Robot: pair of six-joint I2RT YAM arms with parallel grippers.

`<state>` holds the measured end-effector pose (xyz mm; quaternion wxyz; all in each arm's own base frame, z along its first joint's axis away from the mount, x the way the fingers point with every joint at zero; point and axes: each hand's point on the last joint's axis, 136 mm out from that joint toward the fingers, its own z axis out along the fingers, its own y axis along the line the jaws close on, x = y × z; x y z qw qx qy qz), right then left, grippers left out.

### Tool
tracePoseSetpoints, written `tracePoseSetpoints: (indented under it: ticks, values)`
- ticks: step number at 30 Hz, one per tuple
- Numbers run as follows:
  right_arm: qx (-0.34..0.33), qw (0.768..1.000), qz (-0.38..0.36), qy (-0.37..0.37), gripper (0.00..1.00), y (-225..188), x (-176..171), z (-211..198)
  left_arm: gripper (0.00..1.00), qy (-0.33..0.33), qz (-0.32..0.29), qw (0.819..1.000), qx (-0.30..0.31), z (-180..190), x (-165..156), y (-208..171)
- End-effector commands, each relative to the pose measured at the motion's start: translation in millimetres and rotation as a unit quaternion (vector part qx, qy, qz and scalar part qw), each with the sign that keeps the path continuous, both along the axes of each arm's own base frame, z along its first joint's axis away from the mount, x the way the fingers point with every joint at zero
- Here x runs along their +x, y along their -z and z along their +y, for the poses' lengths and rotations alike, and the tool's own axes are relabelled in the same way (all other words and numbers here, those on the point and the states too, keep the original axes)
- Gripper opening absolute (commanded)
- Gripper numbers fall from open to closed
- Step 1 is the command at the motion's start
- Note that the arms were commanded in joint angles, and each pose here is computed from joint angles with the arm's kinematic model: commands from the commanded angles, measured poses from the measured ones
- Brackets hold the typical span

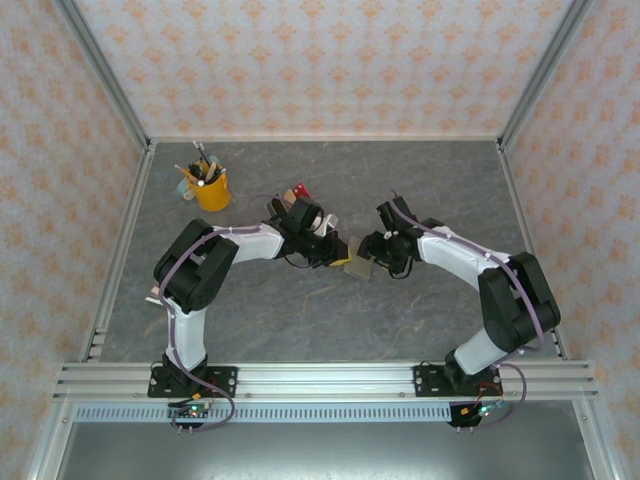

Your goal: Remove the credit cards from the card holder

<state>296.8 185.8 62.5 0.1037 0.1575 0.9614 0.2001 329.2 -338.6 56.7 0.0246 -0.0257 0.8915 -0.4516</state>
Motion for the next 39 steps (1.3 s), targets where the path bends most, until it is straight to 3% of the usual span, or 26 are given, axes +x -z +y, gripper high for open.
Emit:
tracePoseSetpoints:
  ticks: [1, 9, 19, 26, 39]
  values:
    - [-0.012, 1.000, 0.001, -0.012, 0.57, -3, 4, 5, 0.00, 0.003, -0.023, 1.000, -0.005, -2, 6, -18]
    - [-0.016, 1.000, 0.003, -0.020, 0.49, 1, 14, 14, 0.00, 0.003, -0.022, 1.000, -0.006, -3, 6, -18]
    - [-0.037, 0.999, 0.024, -0.018, 0.47, 17, 13, 11, 0.00, 0.005, -0.025, 1.000, -0.009, -4, 7, -23]
    - [-0.056, 0.998, 0.041, -0.006, 0.36, 27, 6, 2, 0.00, -0.002, -0.027, 1.000, 0.007, 0, 9, -21]
    - [-0.111, 0.992, 0.047, 0.047, 0.09, 27, -12, -32, 0.00, -0.031, -0.019, 0.998, 0.049, 17, 10, -3]
